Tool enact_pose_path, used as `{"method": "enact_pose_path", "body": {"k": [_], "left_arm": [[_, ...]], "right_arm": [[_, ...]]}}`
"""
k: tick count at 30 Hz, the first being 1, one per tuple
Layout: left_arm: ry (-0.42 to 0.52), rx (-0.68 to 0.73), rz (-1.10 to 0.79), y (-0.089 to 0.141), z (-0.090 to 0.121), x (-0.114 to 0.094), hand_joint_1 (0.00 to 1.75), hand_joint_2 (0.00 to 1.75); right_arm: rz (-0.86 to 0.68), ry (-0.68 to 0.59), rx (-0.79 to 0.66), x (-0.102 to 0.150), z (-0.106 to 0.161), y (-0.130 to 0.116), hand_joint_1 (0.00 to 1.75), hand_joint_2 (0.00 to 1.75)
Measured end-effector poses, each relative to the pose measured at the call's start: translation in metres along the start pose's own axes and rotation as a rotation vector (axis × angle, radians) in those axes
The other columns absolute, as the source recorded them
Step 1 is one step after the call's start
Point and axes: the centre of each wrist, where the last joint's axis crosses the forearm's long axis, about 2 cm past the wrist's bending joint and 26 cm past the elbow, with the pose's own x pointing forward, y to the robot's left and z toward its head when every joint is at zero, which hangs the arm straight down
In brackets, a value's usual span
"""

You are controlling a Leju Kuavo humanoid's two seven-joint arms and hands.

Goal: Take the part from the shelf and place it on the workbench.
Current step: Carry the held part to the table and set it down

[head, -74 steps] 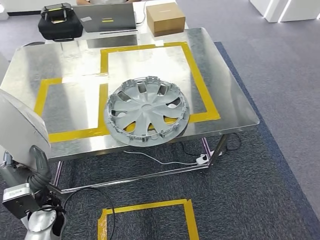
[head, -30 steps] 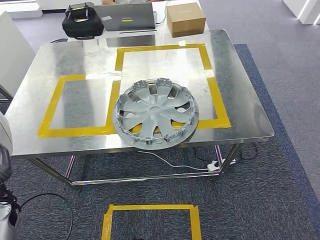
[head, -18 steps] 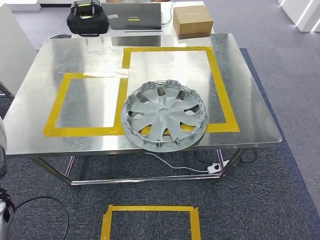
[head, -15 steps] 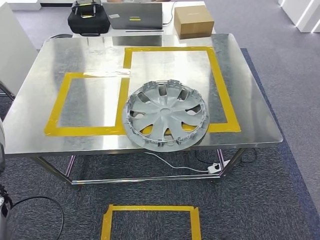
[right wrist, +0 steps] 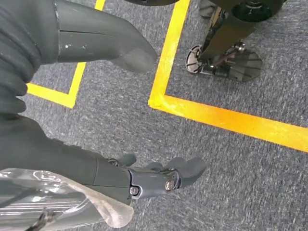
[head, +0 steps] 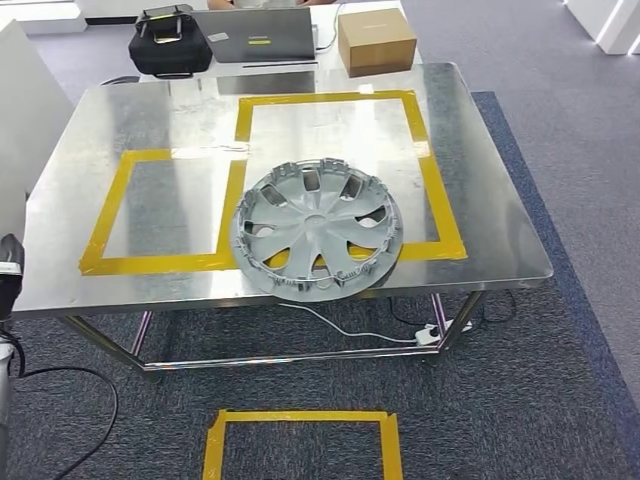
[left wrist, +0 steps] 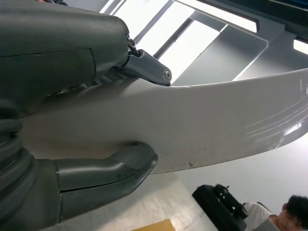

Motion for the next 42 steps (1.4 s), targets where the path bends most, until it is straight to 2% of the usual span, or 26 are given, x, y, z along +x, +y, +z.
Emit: {"method": "enact_pose_path", "body": {"k": [4,13,19,22,27,33,42], "left_arm": [[-0.022,-0.052,-0.011,-0.014,-0.006,0.009,1.75,1.75],[-0.103,-0.185,-0.013,-0.055,-0.030,0.048,1.75,1.75],[-0.162,-0.389,0.003,-0.097,-0.011,0.083,1.75,1.75],[-0.198,-0.475,-0.009,-0.110,-0.003,0.095,1.75,1.75],[-0.249,-0.573,-0.062,-0.119,0.005,0.101,1.75,1.75],[-0.277,-0.649,-0.109,-0.123,0.013,0.096,1.75,1.75],[-0.284,-0.651,-0.128,-0.122,0.007,0.097,1.75,1.75]], "right_arm": [[0.008,-0.001,0.002,0.000,0.000,0.000,0.00,1.75],[0.033,-0.007,0.009,0.003,-0.001,-0.001,0.00,1.75],[0.037,-0.004,0.014,0.001,0.000,-0.001,0.00,1.75],[0.038,-0.005,0.014,0.002,-0.001,-0.002,0.00,1.75],[0.037,0.001,0.021,-0.002,0.000,-0.002,0.00,1.75],[0.037,-0.003,0.024,-0.002,0.000,-0.002,0.00,1.75],[0.036,-0.006,0.026,-0.002,0.000,-0.002,0.00,1.75]]}}
